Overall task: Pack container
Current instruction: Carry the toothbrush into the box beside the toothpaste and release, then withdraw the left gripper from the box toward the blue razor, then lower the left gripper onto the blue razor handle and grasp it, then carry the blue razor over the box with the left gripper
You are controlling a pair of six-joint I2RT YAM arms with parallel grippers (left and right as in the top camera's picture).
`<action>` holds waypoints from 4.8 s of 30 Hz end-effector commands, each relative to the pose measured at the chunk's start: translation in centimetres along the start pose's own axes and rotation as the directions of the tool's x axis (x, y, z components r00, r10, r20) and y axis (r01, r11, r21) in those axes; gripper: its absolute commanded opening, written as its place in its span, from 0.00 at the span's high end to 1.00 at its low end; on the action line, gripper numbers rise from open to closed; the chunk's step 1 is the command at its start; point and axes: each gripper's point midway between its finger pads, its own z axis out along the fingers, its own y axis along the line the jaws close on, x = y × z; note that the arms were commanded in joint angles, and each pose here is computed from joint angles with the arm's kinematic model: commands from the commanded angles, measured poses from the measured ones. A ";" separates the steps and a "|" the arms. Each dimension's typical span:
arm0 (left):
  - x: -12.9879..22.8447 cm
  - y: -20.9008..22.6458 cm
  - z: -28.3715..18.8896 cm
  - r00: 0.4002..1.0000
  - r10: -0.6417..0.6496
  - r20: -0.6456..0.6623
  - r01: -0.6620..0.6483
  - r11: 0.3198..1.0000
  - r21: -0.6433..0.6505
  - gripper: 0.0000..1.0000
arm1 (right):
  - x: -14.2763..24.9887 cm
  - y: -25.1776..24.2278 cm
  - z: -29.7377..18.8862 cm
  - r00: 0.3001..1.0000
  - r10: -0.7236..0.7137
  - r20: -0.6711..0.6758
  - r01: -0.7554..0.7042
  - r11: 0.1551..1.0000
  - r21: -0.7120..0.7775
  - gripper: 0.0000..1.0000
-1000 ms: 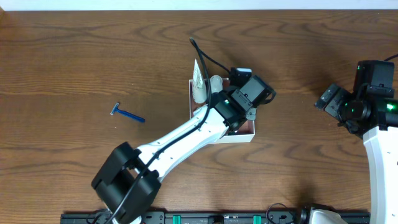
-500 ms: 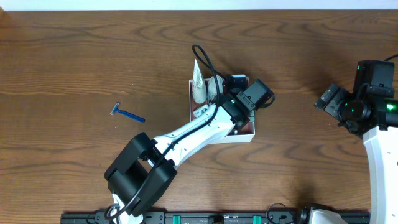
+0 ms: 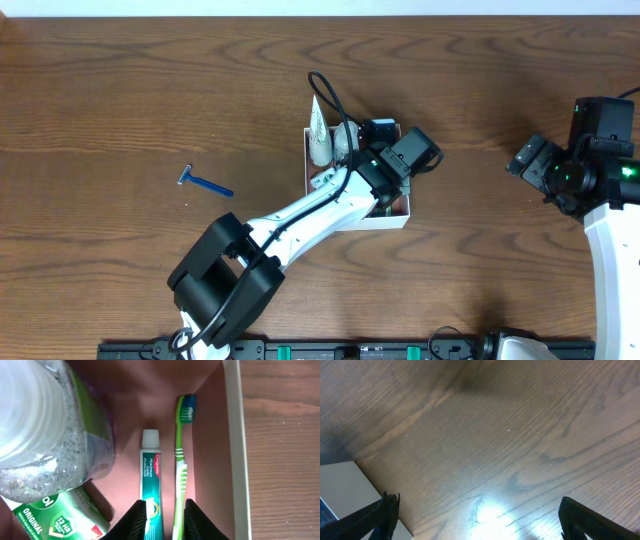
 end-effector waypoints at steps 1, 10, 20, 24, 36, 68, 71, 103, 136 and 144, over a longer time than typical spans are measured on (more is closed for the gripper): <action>-0.6 0.4 0.1 1.000 -0.007 0.015 0.007 1.000 -0.009 0.73 | -0.3 -0.1 -0.1 1.000 -0.002 0.005 0.002 1.000 0.000 0.01; -5.6 -1.1 -9.0 0.968 0.165 0.191 -0.188 0.976 0.113 0.73 | -0.3 -0.1 -0.1 1.000 -0.002 0.005 0.002 1.000 0.000 0.01; -9.8 11.4 -21.1 0.927 0.032 0.374 0.003 0.996 -0.093 0.73 | -0.3 -0.1 -0.1 1.000 -0.002 0.006 0.002 1.000 0.000 0.01; -10.3 18.9 -21.7 0.922 -0.125 0.367 0.213 0.955 -0.209 0.73 | -0.3 -0.1 -0.1 1.000 -0.002 0.006 0.002 1.000 0.000 0.01; -5.5 30.6 -12.2 0.803 -0.587 0.104 0.582 0.734 -0.350 0.73 | -0.3 -0.1 -0.1 1.000 -0.002 0.006 0.002 1.000 0.000 0.01; 1.4 34.1 -0.4 0.630 -0.756 -0.178 0.615 0.626 -0.480 0.46 | -0.3 -0.1 -0.1 1.000 -0.002 0.006 0.002 1.000 0.000 0.01; 1.8 34.2 0.1 0.632 -0.756 -0.174 0.618 0.626 -0.475 0.44 | -0.3 -0.1 -0.1 1.000 -0.002 0.005 0.002 1.000 0.000 0.01; 3.5 33.4 2.6 0.735 -0.622 -0.268 0.524 0.773 -0.358 0.94 | -0.3 -0.1 -0.1 1.000 -0.002 0.006 0.002 1.000 0.000 0.01; -4.8 6.7 -20.5 0.947 0.234 0.222 -0.295 0.905 0.305 0.94 | -0.3 -0.1 -0.1 1.000 -0.002 0.005 0.002 1.000 0.000 0.01; -1.9 1.9 -15.1 0.946 0.263 0.191 -0.295 0.942 0.160 0.94 | -0.3 -0.1 -0.1 1.000 -0.002 0.005 0.002 1.000 0.000 0.01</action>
